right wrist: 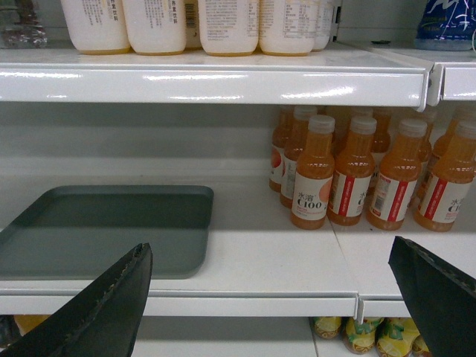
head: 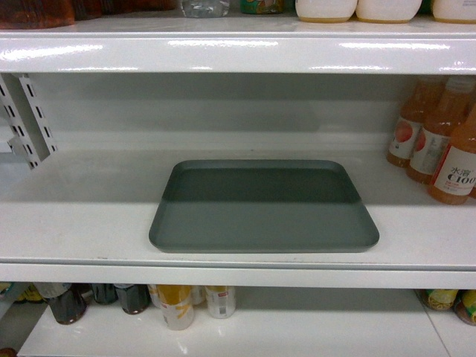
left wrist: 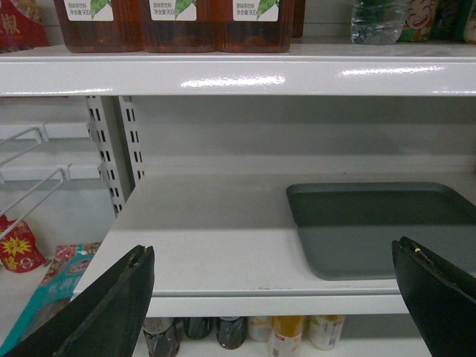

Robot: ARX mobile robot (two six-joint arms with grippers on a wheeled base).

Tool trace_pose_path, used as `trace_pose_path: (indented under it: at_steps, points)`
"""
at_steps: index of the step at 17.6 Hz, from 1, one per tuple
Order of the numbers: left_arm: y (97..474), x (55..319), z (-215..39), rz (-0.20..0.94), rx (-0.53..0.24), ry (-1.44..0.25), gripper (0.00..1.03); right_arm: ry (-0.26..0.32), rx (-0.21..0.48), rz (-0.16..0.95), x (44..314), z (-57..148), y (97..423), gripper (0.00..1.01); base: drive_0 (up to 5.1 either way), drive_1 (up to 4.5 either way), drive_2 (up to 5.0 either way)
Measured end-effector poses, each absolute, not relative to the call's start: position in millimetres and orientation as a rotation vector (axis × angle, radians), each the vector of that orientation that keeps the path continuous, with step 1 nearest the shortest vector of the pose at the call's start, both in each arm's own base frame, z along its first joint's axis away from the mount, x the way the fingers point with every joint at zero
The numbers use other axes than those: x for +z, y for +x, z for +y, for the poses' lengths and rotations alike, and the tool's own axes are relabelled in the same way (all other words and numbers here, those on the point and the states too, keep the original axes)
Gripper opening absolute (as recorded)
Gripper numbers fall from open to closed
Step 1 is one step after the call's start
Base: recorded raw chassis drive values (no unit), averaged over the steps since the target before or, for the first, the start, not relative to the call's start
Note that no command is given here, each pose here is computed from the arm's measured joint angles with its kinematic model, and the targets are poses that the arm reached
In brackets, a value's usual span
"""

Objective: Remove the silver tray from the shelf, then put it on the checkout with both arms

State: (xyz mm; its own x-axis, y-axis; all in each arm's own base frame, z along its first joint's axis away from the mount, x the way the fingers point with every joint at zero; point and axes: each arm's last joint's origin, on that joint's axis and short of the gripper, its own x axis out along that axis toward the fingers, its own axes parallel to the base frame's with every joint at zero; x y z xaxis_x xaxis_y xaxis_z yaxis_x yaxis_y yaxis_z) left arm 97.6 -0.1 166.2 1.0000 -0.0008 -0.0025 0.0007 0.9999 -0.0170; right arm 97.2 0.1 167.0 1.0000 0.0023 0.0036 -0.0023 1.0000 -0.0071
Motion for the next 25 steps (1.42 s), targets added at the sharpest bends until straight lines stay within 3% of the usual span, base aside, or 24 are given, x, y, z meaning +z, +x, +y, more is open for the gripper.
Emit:
trace_pose_path:
  at_steps: [25]
  points:
    - [97.6,166.2,-0.1,0.002,-0.001,-0.017,0.98,-0.007,0.002,-0.004,167.0,0.1,97.2,0.98,0.0,0.0,0.0]
